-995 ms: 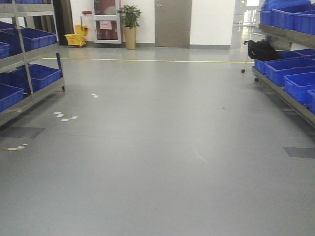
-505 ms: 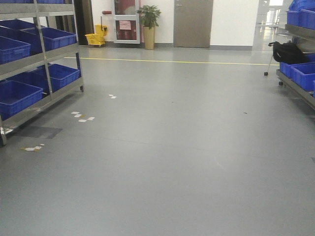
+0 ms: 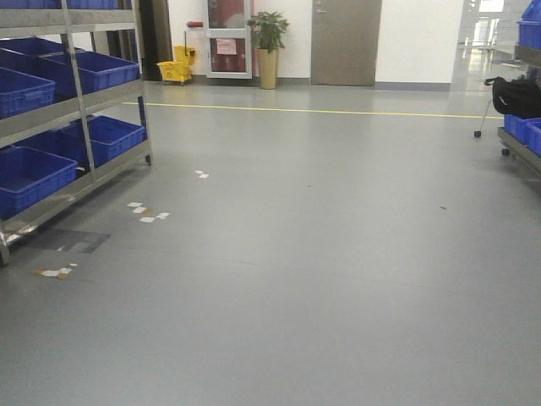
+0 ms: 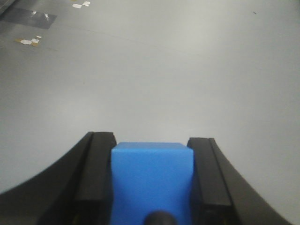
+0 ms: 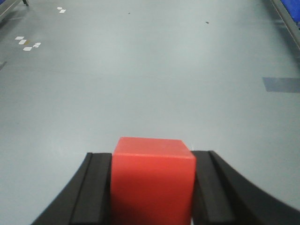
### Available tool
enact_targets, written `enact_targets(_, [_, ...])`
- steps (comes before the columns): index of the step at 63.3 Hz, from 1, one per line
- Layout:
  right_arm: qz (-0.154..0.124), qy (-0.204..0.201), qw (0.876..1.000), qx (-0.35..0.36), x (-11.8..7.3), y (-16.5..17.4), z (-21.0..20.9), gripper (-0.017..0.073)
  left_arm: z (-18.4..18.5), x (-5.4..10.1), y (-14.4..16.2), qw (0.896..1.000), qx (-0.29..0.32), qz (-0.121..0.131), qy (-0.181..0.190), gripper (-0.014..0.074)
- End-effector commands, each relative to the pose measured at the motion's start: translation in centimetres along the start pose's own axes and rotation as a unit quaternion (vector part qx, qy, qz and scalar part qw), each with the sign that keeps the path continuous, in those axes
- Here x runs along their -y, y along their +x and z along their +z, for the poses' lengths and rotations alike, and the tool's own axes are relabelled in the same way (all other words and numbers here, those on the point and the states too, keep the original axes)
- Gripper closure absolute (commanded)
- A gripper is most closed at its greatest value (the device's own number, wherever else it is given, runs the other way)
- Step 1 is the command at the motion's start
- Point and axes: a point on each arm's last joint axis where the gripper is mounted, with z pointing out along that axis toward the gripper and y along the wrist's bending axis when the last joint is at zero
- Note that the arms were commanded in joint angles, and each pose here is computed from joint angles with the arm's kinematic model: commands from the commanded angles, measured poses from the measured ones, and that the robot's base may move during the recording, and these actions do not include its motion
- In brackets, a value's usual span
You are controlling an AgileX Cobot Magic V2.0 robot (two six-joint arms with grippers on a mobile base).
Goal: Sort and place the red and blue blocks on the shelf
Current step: 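Drive the base across the floor toward the shelf of blue bins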
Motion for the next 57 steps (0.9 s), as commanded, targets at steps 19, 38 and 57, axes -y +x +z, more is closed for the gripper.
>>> enact_targets(19, [-0.007, -0.006, 0.999, 0.052, -0.21, -1.48, -0.43, 0.051, -0.56, 0.4, -1.48, 0.999, 0.049, -0.001, 0.017, 0.0469])
enact_targets(38, [-0.007, -0.006, 0.999, 0.052, -0.21, -1.48, -0.43, 0.051, -0.56, 0.4, -1.48, 0.999, 0.049, -0.001, 0.017, 0.0469])
enact_targets(57, [-0.007, -0.006, 0.999, 0.052, -0.21, -1.47, -0.43, 0.051, -0.56, 0.4, -1.48, 0.999, 0.049, -0.001, 0.017, 0.0469])
